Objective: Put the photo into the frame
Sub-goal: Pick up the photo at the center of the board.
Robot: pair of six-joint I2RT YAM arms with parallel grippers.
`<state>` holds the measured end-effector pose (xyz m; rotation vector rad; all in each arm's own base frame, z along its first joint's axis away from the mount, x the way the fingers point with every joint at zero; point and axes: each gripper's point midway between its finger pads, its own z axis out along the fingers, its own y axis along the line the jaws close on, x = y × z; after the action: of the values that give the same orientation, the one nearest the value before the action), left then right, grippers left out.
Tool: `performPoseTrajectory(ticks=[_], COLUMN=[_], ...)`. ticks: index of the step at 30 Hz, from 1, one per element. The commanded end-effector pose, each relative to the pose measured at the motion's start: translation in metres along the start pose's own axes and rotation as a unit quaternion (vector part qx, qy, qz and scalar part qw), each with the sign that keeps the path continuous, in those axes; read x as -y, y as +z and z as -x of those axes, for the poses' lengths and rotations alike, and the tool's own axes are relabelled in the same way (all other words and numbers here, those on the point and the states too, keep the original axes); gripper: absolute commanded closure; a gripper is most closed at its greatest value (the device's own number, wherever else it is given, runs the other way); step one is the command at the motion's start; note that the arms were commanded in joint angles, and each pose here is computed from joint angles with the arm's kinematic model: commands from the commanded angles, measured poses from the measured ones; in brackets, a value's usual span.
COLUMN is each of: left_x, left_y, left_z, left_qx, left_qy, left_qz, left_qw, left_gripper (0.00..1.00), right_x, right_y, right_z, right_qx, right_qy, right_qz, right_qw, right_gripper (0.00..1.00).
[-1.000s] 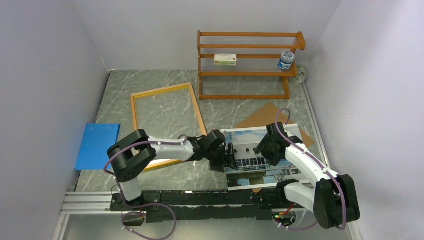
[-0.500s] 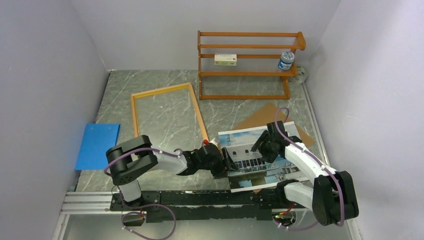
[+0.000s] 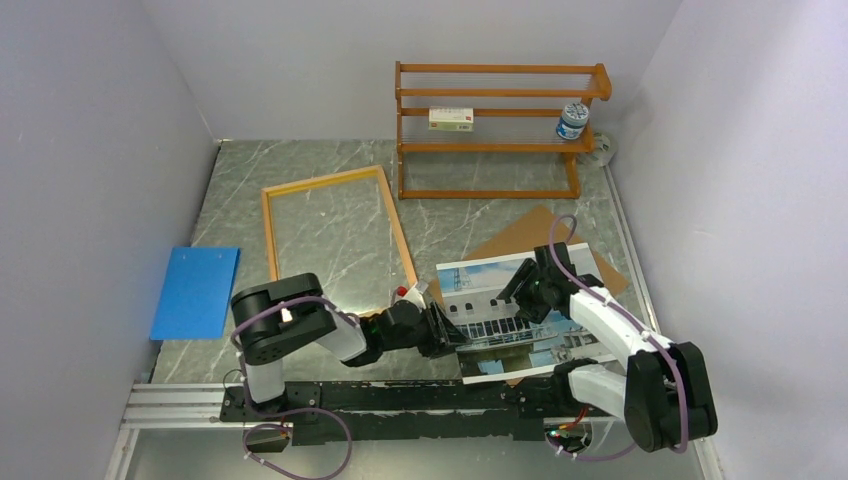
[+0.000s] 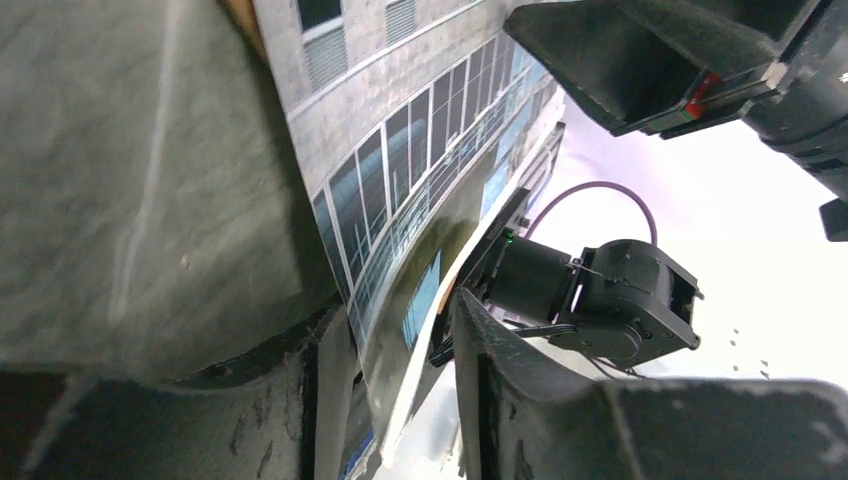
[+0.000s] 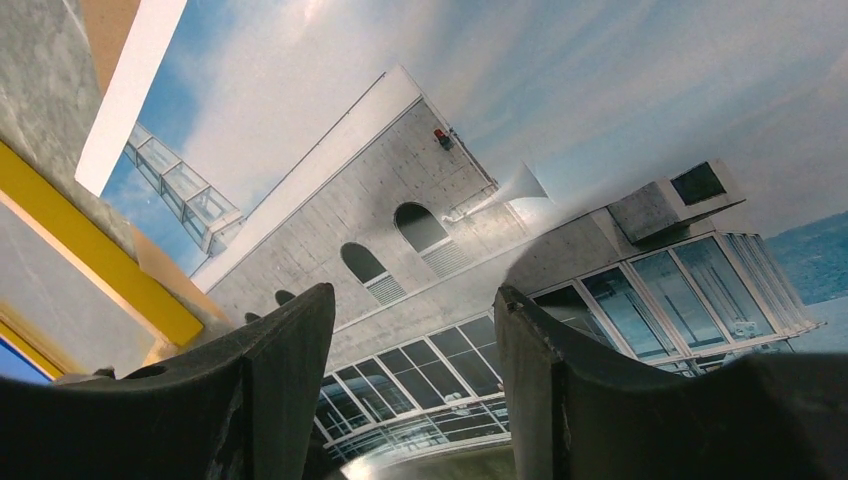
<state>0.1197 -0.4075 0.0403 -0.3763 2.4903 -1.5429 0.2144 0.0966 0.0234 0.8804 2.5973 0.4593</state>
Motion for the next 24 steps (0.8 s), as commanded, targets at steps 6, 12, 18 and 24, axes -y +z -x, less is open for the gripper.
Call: performPoseTrajectory(ticks=[6, 12, 18, 24], left_x=[0.055, 0.082, 0.104, 0.134], left_y=[0.000, -0.006, -0.032, -0.075], left_z=[0.008, 0.008, 0.038, 0.076], left_qx=[-0.023, -0.027, -0.021, -0.045], left_qy=[0.012, 0.095, 0.162, 0.169], left_qz=[-0.141, -0.082, 0.035, 0.103], left_qw=[0.990, 0.992, 0.986, 0.979], left_gripper=[0.79, 0.97, 0.97, 0.97], right_x=[0.024, 0.010, -0.020, -0.081], right_y=[-0.010, -0.043, -0.082, -0.136], right_z=[-0.014, 0.009, 0.045, 0.079], right_qx=[-0.013, 0.030, 0.094, 0.186], right_qy=[-0.024, -0.051, -0.120, -0.190], right_qz=[-0.033, -0.031, -0.001, 0.115], right_qw=[0.999, 0.998, 0.988, 0.957], right_gripper=[0.37, 0.36, 0.32, 0.17])
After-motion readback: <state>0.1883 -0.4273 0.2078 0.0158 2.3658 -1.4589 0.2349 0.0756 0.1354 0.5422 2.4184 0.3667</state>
